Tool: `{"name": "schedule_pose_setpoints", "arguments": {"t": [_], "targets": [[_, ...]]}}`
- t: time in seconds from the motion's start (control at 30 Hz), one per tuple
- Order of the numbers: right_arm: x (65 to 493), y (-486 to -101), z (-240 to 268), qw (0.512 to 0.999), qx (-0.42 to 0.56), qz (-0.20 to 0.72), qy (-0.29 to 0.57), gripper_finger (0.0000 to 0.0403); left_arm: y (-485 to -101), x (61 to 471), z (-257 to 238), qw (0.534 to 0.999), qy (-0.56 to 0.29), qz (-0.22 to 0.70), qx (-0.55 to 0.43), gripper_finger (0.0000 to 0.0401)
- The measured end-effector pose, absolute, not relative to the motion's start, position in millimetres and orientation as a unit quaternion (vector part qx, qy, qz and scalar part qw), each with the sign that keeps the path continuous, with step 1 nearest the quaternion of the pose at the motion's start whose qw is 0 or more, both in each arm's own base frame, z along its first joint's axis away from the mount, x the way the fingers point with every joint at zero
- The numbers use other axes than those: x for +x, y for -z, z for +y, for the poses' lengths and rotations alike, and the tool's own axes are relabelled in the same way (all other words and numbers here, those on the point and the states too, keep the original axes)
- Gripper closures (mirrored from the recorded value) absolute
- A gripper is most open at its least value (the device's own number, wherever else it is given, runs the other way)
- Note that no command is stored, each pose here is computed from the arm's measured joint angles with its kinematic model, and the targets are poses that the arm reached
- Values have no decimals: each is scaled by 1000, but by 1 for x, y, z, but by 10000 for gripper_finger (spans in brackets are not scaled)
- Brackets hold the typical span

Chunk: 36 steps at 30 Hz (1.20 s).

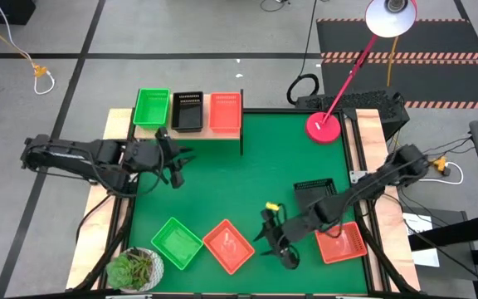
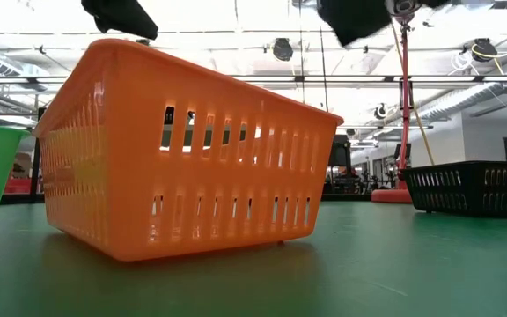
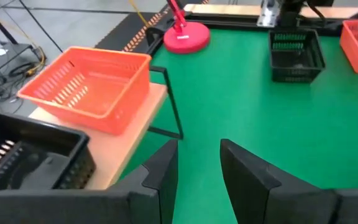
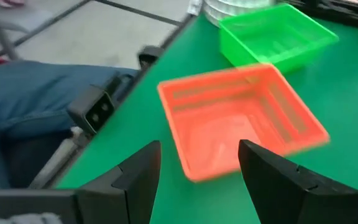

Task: Stack baskets on shelf by color
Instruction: Stack the left orange basket on top of the other orange basket on the shelf

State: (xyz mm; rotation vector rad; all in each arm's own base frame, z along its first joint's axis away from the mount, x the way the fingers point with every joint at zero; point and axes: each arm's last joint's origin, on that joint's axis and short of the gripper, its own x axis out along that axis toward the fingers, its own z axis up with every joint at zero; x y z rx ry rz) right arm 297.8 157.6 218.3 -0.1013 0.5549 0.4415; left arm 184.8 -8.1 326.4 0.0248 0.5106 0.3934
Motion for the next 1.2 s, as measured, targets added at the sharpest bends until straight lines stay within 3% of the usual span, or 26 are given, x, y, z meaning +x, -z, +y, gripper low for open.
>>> {"name": "schedule_pose_setpoints", "arguments": {"t": [0.23,0.6,1.2], "targets": [[334,-204,177,912,-86,278,-288,193,-320,194,-14,946,-188,263,31,279],[360,-163,163,895,-80,327,-291,202,-321,195,-14,946,-186,262,39,279],[358,-160,160,886,-107,339,-299,388,-321,195,-14,946,-182,263,48,279]]}}
